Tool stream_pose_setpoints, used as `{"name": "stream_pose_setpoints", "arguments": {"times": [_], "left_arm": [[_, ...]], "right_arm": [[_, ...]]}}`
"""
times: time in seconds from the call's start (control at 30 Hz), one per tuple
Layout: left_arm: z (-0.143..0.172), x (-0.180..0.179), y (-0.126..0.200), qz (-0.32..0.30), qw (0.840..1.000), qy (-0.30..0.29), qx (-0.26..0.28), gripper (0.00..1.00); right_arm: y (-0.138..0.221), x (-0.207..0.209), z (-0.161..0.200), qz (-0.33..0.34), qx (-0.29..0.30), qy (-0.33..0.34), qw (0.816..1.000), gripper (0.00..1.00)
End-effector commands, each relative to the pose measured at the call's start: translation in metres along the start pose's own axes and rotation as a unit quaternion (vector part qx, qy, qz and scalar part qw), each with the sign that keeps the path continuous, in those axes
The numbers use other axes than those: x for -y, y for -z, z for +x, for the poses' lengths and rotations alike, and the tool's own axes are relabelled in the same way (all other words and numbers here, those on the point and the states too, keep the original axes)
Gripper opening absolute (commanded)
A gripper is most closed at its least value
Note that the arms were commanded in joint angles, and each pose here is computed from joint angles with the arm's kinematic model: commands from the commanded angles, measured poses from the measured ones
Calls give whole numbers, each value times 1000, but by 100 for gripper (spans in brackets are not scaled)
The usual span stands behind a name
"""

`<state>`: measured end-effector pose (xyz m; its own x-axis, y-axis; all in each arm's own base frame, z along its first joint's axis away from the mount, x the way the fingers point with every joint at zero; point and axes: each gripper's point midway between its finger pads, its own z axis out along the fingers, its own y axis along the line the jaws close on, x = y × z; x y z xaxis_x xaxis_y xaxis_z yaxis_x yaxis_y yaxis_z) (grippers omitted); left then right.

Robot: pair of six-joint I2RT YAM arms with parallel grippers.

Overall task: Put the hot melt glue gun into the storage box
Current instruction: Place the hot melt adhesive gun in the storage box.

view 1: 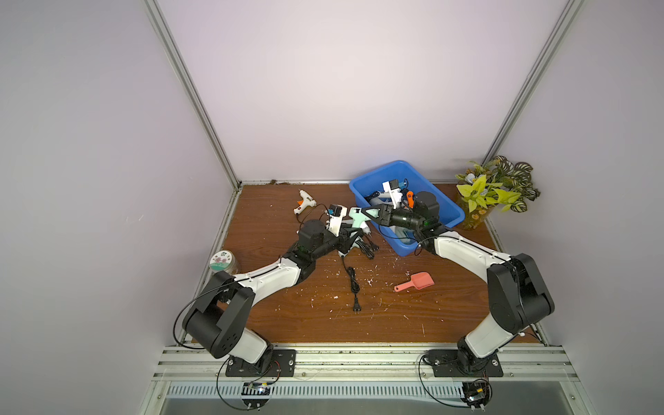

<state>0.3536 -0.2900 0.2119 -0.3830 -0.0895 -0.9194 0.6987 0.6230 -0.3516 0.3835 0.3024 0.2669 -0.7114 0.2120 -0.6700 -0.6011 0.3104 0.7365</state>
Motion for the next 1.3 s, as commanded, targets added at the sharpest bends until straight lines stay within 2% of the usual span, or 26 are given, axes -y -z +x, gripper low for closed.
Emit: {"name": "stream_pose_setpoints", "arguments": {"times": [0.0, 0.1, 0.23, 0.47, 0.67, 0.8, 1.0, 1.1, 1.27], "left_arm": [[-26, 15, -1, 21, 999, -7, 38, 25], [-29, 18, 2, 27, 999, -4, 44, 59], [-36, 23, 9, 31, 998, -6, 56, 98], [-62, 29, 41, 10, 993, -19, 114, 99], [-74, 15, 73, -57, 985, -19, 159, 99], [-75, -2, 90, -116, 978, -14, 172, 99], [-72, -24, 105, -187, 967, 0, 173, 99], [-71, -29, 109, -201, 964, 4, 174, 99], [-68, -36, 112, -211, 962, 15, 174, 99]], "right_arm": [[-2, -21, -11, -23, 9, 27, 999, 0], [0, -24, -20, -12, 17, 38, 999, 0], [3, -28, -39, 15, 34, 63, 997, 0], [23, -32, -91, 53, 86, 97, 990, 0], [68, -14, -156, 100, 168, 108, 975, 0], [96, 13, -188, 146, 202, 113, 962, 0], [117, 65, -205, 212, 213, 104, 948, 0], [119, 89, -203, 244, 205, 103, 942, 0], [109, 120, -185, 249, 180, 81, 948, 0]]}}
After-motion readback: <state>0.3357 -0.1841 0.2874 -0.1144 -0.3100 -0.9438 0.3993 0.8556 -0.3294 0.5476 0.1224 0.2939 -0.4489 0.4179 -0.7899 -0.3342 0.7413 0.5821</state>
